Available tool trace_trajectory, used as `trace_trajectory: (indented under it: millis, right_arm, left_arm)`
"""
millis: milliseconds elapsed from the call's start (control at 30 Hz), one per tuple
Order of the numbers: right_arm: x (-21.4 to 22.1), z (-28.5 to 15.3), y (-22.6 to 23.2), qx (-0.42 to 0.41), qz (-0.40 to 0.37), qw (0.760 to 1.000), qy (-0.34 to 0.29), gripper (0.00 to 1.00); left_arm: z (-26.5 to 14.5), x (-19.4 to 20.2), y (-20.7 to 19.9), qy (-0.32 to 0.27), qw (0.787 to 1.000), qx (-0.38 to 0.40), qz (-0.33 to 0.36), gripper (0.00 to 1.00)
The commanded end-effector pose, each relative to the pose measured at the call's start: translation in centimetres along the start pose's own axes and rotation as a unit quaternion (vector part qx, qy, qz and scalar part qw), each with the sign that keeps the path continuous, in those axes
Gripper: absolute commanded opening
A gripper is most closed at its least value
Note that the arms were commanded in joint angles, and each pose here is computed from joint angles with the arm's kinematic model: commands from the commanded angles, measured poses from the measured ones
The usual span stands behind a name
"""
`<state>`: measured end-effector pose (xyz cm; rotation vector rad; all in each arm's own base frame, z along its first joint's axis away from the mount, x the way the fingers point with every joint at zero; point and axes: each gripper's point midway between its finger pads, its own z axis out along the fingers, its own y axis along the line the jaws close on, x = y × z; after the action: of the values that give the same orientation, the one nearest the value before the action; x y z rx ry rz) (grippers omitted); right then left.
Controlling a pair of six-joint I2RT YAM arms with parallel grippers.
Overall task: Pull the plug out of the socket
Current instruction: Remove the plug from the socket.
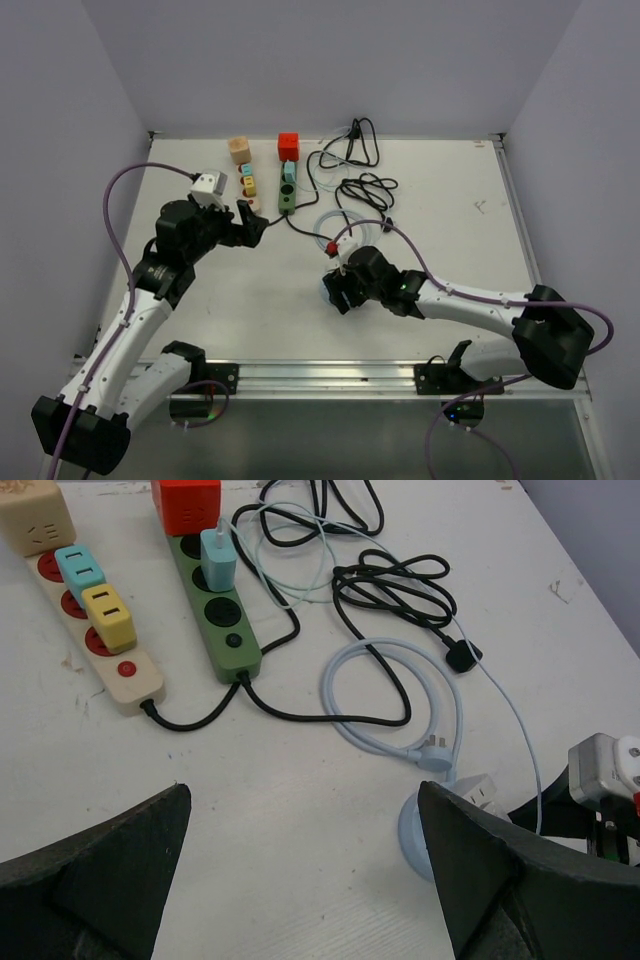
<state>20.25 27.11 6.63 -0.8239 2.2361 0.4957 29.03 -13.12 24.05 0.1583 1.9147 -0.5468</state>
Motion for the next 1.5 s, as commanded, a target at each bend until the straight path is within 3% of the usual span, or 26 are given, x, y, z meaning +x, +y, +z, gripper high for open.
trace_trajectory:
  millis: [0,100,133,300,600,767,1000,1467]
  right_arm:
    - [-4.0,-0.4,1.2,-0.022,-0.007,0.998,-0.056,0.71]
    - [-4.3,-1.2,0.3,0.005,0.001,0.998,-0.055,0.82]
    - [-4.4,-1.4,0.0,0.015,0.006,0.998,-0.059,0.90]
    - [-4.5,-2.9,-1.3,0.052,0.051,0.995,-0.075,0.92]
    - [-2.2,-3.8,-1.0,0.036,0.142,0.985,-0.096,0.74]
    - [-0.7,-3.7,-0.7,0.043,0.151,0.983,-0.095,0.68]
    - [-1.0,-2.9,-0.2,0.070,0.141,0.983,-0.098,0.56]
    - [-1.7,-1.3,0.0,0.124,0.146,0.977,-0.097,0.61]
  left_arm:
    - [0.1,-2.9,-1.4,-0.036,0.999,0.026,0.007,1.00]
    - [0.4,-2.2,-1.2,-0.033,0.999,0.027,0.006,1.00]
    - [0.5,-2.0,-1.1,-0.032,0.999,0.026,0.005,1.00]
    - [0.9,-1.1,-0.5,-0.019,1.000,0.012,0.002,1.00]
    - [1.5,-3.0,-2.9,-0.023,0.999,0.048,0.008,1.00]
    - [2.0,-4.3,-4.4,-0.028,0.998,0.054,0.028,1.00]
    - [2.7,-2.1,-3.5,-0.010,0.998,0.043,0.042,1.00]
    - [2.0,-1.8,-2.9,-0.012,0.998,0.032,0.057,1.00]
